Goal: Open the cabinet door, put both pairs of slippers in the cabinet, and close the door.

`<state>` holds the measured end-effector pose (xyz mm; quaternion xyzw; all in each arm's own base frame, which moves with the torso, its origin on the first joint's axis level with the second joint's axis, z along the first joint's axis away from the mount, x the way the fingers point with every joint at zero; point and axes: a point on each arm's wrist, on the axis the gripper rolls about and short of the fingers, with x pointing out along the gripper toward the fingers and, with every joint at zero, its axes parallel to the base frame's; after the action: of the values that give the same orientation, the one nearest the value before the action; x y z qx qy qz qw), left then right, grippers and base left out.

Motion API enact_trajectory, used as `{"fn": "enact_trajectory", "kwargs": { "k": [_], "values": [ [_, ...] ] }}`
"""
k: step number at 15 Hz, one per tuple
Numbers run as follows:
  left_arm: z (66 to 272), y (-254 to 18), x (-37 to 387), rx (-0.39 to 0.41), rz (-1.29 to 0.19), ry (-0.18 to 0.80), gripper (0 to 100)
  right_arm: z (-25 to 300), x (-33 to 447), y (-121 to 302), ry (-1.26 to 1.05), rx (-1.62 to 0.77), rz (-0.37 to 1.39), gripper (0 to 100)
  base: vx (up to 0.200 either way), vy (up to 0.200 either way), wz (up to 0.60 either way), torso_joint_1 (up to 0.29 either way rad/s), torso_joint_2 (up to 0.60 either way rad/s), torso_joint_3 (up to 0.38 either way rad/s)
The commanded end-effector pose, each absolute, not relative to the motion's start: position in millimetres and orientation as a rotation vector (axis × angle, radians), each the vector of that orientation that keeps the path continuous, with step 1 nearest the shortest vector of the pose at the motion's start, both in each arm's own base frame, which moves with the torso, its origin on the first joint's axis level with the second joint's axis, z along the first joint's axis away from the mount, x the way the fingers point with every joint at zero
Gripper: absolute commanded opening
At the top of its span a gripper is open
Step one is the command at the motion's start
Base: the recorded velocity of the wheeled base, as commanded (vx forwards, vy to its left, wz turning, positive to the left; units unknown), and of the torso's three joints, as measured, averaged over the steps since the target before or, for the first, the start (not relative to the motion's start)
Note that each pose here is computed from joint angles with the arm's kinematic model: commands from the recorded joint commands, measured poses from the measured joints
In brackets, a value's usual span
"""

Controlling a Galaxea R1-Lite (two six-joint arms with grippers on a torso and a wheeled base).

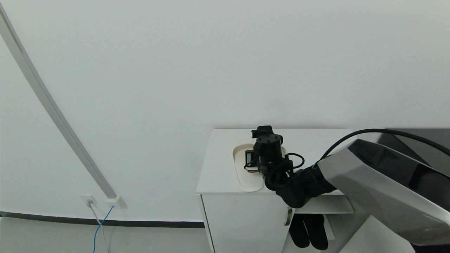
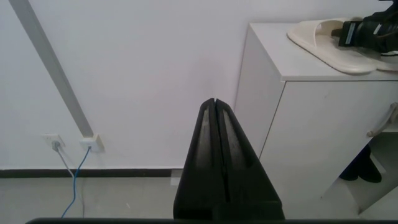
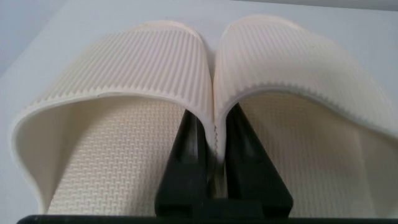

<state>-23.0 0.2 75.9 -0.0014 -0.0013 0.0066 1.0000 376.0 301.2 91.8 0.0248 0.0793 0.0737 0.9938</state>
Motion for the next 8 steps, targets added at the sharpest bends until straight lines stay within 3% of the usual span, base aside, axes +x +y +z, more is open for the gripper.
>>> {"fn": "enact_trajectory", "kwargs": {
  "k": [1, 3, 8],
  "values": [
    [76, 0, -23, -0.003, 0.014, -0.002, 0, 110, 370, 296, 0.137, 0.065, 0.151, 0, 0.0, 0.0, 0.0, 0.0, 0.0, 0.0],
    [76, 0, -23, -0.003, 0.014, -0.002, 0, 157, 328, 271, 0.118, 0.058, 0.24, 0, 0.0, 0.0, 0.0, 0.0, 0.0, 0.0],
    [76, 0, -23, 0.0, 0.011, -0.002, 0, 196, 228, 214, 0.148, 0.058, 0.499, 0, 0.0, 0.0, 0.0, 0.0, 0.0, 0.0]
  ]
}}
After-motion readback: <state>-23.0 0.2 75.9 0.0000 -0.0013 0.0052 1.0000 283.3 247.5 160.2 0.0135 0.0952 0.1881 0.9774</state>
